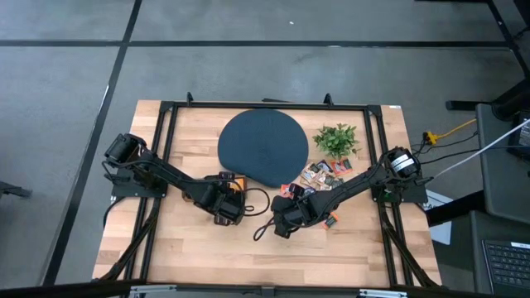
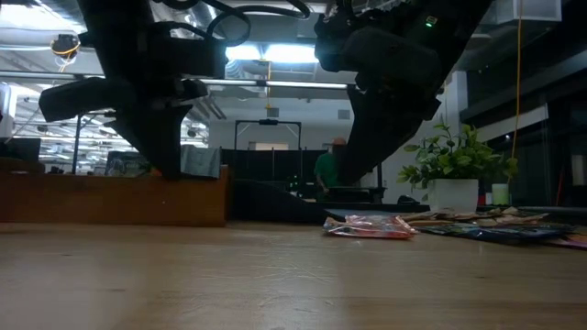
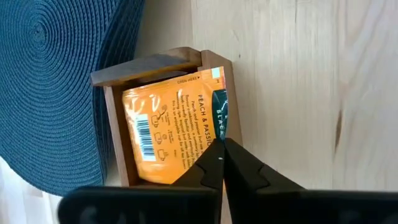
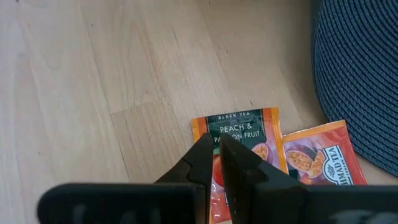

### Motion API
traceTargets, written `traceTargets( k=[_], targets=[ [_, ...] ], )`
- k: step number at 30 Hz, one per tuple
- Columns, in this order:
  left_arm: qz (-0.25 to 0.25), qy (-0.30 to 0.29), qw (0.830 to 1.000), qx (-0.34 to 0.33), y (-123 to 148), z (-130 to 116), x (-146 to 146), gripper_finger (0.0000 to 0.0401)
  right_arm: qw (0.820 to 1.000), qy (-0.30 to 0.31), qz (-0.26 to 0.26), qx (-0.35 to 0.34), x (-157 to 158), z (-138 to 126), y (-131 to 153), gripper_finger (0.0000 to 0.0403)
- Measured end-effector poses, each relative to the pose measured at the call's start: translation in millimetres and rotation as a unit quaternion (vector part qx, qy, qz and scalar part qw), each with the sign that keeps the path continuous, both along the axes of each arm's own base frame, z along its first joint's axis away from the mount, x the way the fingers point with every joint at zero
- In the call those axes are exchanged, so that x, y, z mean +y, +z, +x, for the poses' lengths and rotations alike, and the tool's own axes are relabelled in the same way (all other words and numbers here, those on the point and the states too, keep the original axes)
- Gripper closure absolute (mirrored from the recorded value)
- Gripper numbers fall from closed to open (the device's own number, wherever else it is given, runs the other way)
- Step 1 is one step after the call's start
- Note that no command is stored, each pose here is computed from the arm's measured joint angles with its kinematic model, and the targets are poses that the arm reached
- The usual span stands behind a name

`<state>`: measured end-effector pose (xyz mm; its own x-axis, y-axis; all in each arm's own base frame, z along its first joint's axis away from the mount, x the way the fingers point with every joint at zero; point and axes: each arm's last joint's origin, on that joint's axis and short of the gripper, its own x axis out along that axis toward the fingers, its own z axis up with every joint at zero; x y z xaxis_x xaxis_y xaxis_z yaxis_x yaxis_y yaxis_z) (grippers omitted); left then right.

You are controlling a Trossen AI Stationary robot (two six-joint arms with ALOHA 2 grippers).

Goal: Pick & Place Tea
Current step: Put the orange tea bag into the right section of the wooden organizer

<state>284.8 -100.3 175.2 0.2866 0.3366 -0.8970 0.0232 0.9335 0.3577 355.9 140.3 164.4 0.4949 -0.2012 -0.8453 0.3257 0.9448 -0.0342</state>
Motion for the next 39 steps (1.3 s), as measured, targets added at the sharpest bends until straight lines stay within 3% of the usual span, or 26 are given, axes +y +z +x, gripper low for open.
traceTargets(
  k=[5,16,30,39],
  targets=[
    [0.005,-0.002,1.000,-0.001,2,-1,-1,0.0399,1.000,0.000,0.000,0.000,0,0,0,0.0370],
    [0.022,-0.012,1.000,-0.016,36,-1,0,0.0400,1.000,0.000,0.000,0.000,0,0,0,0.0370],
    [0.034,0.008,0.999,0.027,35,7,42,0.0400,1.000,0.007,0.013,-0.001,2,0,0,0.0370],
    [0.010,0.026,0.999,0.024,35,9,47,0.0397,1.000,0.017,0.009,-0.002,4,0,1,0.0370]
  ],
)
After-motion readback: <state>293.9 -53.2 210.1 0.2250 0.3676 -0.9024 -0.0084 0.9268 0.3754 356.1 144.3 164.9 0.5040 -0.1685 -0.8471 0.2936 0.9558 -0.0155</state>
